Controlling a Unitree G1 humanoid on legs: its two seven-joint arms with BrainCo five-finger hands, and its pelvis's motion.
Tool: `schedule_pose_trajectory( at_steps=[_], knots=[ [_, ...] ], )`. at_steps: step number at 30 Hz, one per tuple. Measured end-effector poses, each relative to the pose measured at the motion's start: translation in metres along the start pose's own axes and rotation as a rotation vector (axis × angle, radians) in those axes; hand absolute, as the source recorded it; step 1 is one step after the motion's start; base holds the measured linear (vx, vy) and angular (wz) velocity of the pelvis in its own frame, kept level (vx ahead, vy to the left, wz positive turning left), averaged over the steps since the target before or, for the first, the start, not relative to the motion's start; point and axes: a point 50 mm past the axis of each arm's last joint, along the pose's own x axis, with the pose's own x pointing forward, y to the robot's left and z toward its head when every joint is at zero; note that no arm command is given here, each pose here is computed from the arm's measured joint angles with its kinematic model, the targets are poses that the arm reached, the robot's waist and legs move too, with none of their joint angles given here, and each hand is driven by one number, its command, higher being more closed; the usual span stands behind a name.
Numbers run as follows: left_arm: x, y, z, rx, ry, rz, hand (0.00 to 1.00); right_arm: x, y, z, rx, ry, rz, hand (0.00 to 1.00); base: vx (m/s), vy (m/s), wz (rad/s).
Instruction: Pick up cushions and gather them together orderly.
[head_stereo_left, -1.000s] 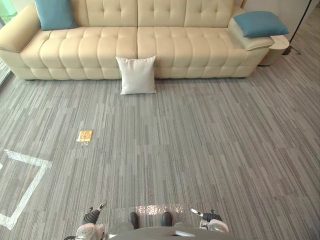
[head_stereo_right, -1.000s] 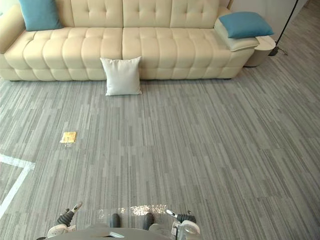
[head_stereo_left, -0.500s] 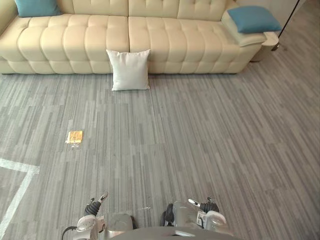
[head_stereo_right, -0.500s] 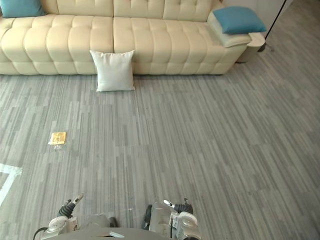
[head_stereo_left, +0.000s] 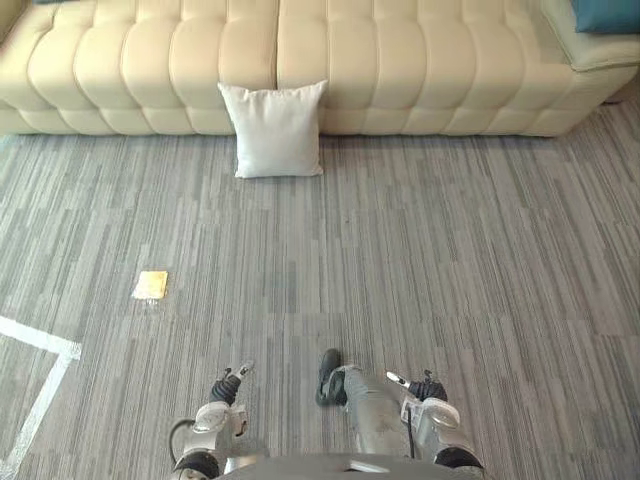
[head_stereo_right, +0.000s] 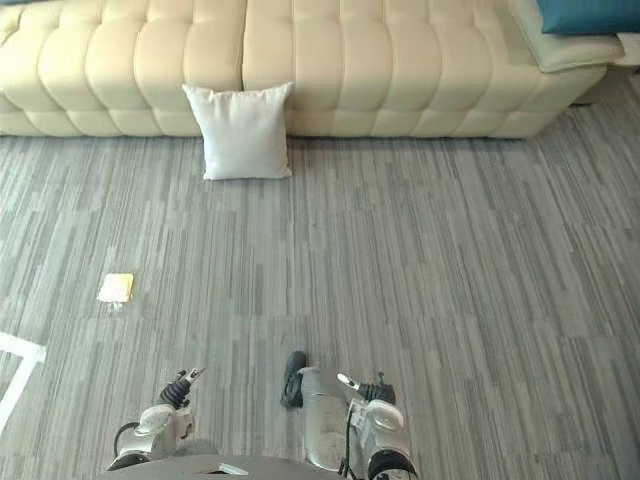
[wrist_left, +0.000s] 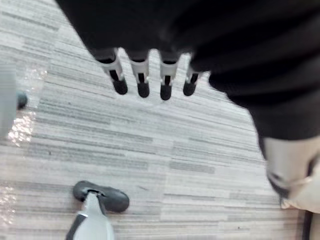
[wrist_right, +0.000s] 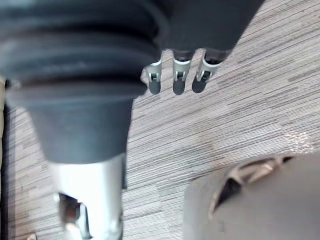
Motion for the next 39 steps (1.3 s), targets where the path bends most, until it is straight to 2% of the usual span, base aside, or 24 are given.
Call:
schedule_pose_trajectory(
  at_steps=[5, 13, 18, 25, 29, 37, 39],
  knots=[
    [0.0, 0.002, 0.014, -0.088, -0.063, 0.021, 0.0, -0.004, -0.002, -0.013, 0.003, 0.033, -0.003, 0.0, 0.39, -0.094, 0.0],
    [0.0, 0.004, 0.027, -0.096, -0.129, 0.028, 0.0, -0.006, 0.0, -0.019, -0.026, 0.045, 0.011, 0.0, 0.37, 0.139, -0.18],
    [0.0, 0.027, 0.024, -0.127, -0.122, 0.088, 0.0, -0.014, 0.024, -0.03, -0.029, 0.08, 0.079, 0.0, 0.5, 0.338, -0.43],
    [-0.002, 0.04, 0.005, -0.069, -0.038, 0.103, 0.0, -0.014, 0.019, -0.037, -0.012, 0.114, 0.064, 0.0, 0.48, 0.285, -0.04],
    [-0.005, 0.044, -0.006, -0.084, -0.004, 0.118, 0.0, -0.012, 0.018, -0.026, -0.038, 0.055, 0.073, 0.0, 0.29, 0.024, -0.07],
    [-0.005, 0.03, -0.013, -0.116, 0.027, 0.099, 0.0, -0.01, 0.006, -0.024, -0.037, 0.046, 0.043, 0.0, 0.37, -0.161, 0.26],
    [-0.005, 0.012, -0.019, -0.121, 0.06, 0.058, 0.0, -0.006, 0.001, -0.016, -0.054, 0.02, 0.03, 0.0, 0.52, -0.242, 0.35]
  ],
)
